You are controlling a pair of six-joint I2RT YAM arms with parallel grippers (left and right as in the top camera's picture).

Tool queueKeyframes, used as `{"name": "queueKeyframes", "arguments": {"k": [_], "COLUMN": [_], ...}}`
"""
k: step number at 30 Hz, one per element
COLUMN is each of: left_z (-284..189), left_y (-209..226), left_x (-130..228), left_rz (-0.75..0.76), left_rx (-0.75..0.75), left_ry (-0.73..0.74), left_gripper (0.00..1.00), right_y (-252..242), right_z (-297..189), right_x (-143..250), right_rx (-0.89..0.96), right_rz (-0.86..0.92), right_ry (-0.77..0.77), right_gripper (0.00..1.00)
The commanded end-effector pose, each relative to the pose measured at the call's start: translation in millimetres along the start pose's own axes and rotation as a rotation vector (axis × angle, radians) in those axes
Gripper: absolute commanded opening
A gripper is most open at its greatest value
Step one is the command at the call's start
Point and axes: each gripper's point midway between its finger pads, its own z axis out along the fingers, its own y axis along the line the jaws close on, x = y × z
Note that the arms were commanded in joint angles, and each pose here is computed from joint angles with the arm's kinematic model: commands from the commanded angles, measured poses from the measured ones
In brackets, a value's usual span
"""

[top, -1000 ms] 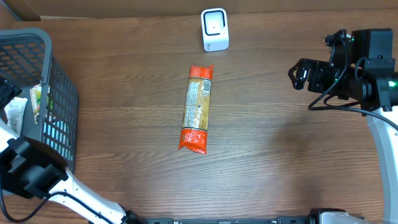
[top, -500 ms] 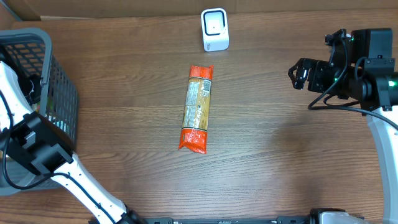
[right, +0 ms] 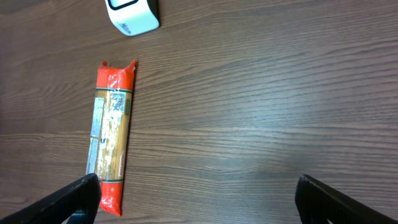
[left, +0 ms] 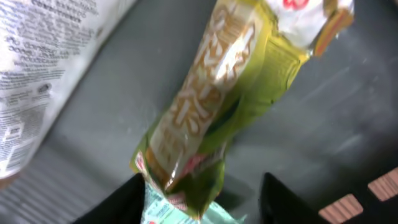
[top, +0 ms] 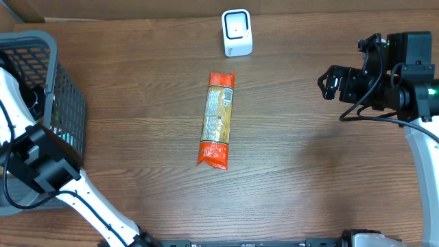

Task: Scan the item barcode
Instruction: 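Reach the left gripper back into the basket and grasp the green pouch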

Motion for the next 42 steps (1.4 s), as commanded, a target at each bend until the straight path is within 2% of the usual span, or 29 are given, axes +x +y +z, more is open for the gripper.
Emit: {"name": "queueKeyframes", "arguments": {"k": [1,12,21,25,29,31,33,34,35,42], "left_z": [32,-40,10,43,54,54,54,54,53,16], "left_y": [3,31,24,2,-8,-8,-8,-7,-7,-1], "left_x": [8,0,6,12,17,17,18,19,19,10], "left_rz": [-0.036,-0.104,-0.1,-0.006,0.018,0.017,0.016,0.016,0.016,0.008], "left_rx": [0.033,0.056,0.101,0.169,0.18,0.181,0.181,0.18,0.18,0.178], "left_ry": [0.095,-0.054,0.003,0.01,0.019,0.019,0.02,0.024,0.027,0.009], "left_gripper": [0.55,0.56,0.56,0.54,0.5,0.45,0.24,0.09,0.04,0.04], "right_y": [4,4,4,4,4,4,4,4,4,5], "right_z": [-6,-6,-6,-6,-6,-6,-6,-6,-6,-7], "right_x": [-9,-8,-8,-8,-9,-9,-9,-9,-9,-10], "right_rx": [-0.013,-0.013,-0.013,-0.013,-0.013,-0.013,-0.013,-0.013,-0.013,-0.014], "right_rz": [-0.009,-0.008,-0.008,-0.008,-0.009,-0.009,-0.009,-0.009,-0.009,-0.011], "right_ry": [-0.029,-0.029,-0.029,-0.029,-0.029,-0.03,-0.03,-0.03,-0.03,-0.037], "right_gripper": [1.0,1.0,1.0,1.0,1.0,1.0,1.0,1.0,1.0,1.0]}}
